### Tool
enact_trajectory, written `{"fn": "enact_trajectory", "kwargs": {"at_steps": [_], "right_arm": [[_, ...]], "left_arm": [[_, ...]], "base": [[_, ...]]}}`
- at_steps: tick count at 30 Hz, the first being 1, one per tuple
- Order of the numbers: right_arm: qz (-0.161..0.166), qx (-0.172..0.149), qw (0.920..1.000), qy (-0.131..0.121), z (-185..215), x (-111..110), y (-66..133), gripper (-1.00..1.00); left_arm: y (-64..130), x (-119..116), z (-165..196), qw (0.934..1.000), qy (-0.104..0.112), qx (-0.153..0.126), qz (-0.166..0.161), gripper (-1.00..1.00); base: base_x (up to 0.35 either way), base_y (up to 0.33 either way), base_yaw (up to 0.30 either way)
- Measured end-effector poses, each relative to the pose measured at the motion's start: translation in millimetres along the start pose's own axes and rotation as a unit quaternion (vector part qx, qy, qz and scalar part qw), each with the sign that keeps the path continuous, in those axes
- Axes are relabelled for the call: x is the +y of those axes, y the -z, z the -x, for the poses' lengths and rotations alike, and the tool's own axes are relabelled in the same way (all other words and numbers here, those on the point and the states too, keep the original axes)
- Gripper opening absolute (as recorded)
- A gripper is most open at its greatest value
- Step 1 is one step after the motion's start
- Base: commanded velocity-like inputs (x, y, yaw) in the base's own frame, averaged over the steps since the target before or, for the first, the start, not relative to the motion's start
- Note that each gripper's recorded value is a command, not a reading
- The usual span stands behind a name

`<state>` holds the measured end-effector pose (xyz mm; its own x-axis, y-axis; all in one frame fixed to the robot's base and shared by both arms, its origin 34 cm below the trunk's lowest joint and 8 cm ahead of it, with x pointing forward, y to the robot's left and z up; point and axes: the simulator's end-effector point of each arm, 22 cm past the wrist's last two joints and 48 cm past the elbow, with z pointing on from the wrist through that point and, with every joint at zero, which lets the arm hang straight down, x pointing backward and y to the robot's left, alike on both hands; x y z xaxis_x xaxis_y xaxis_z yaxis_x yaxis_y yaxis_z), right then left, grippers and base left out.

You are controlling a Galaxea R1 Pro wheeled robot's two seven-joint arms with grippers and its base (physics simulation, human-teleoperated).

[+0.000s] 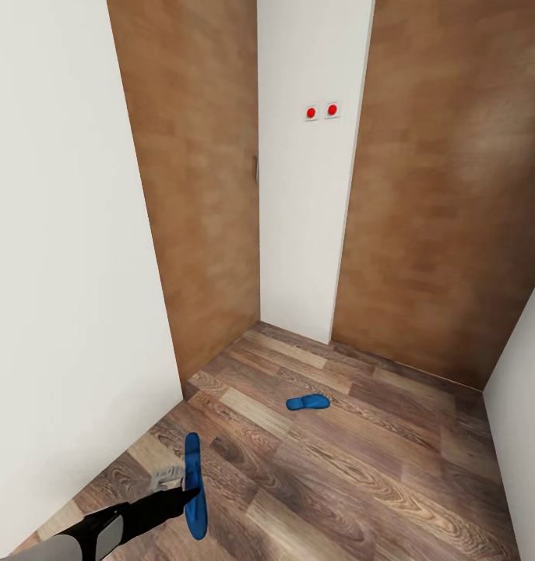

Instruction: In the bedroom, move the book from the bed onto either nightstand, and place the two sandals side by side next to the bed.

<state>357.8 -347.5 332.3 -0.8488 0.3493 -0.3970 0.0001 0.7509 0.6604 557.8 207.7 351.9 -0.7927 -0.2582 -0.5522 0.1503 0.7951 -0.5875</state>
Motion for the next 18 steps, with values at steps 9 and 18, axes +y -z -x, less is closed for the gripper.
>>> {"fn": "enact_trajectory", "kwargs": {"at_steps": [9, 18], "right_arm": [[-0.023, -0.037, 0.999, 0.005, 113, 36, -45.1, 1.0], [0.048, -0.028, 0.9948, -0.085, 155, 78, -41.7, 1.0]], "left_arm": [[-7.4, -13, -4, 0.9999, 0.002, 0.002, -0.01, -1.0], [-9.1, -16, -8, 0.9999, 0.004, 0.004, -0.012, -1.0]], "base": [[0.0, 0.0, 0.0], [0.0, 0.0, 0.0]]}}
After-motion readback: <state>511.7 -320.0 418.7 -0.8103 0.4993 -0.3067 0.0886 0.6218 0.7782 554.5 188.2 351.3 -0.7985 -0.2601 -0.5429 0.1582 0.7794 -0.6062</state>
